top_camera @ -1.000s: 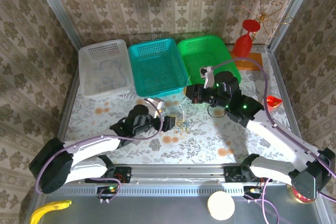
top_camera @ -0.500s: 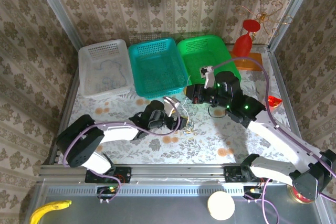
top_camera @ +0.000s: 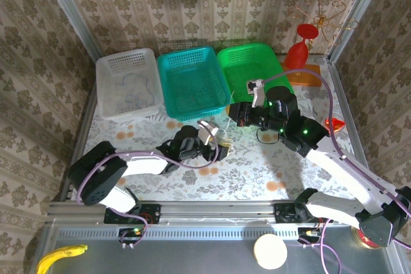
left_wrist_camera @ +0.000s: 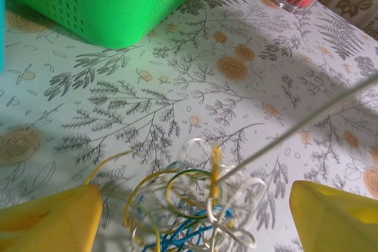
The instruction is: Untangle the cables
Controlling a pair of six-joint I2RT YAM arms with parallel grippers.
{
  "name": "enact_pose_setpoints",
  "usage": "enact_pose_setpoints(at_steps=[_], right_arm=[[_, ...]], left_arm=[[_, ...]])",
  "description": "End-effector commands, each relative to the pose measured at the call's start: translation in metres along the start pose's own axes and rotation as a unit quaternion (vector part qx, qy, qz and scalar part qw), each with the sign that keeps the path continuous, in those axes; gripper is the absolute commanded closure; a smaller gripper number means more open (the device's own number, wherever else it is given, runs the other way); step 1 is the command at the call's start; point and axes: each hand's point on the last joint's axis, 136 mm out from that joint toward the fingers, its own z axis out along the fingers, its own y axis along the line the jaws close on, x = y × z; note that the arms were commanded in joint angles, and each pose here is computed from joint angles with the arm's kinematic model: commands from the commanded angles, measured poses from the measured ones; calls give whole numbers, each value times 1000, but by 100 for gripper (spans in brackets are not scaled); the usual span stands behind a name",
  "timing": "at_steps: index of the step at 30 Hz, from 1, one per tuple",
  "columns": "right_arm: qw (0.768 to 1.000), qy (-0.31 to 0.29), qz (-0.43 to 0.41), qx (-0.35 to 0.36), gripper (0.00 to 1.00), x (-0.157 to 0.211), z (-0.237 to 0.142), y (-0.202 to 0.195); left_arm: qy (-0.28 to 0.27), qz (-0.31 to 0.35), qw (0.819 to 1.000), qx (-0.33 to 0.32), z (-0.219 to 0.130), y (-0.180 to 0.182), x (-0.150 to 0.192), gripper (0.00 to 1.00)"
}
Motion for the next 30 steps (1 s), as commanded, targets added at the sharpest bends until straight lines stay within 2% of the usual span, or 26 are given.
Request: enact_pose_setpoints(at_steps=[1,9,20,23,30], right_arm=[[1000,-11,-10,-10,100,-10,-2,11],[1000,1,-9,-28,100,-9,7,21],[999,3,-13,-47,100,-11,3,41],[999,-3,-11,-52,100,-15,-1,47],[997,-24,-11,-66,100,-31,-14,62]], left_arm=[[-15,3,1000,-6,-17,0,-6,15],[-35,18,999,6,-30,-10,-24,14],[-44,26,998,22,2,-9,-35,18],[-50,19,998,24,10,-5,-35,24],[-61,-13,998,18,17,13,-24,58]])
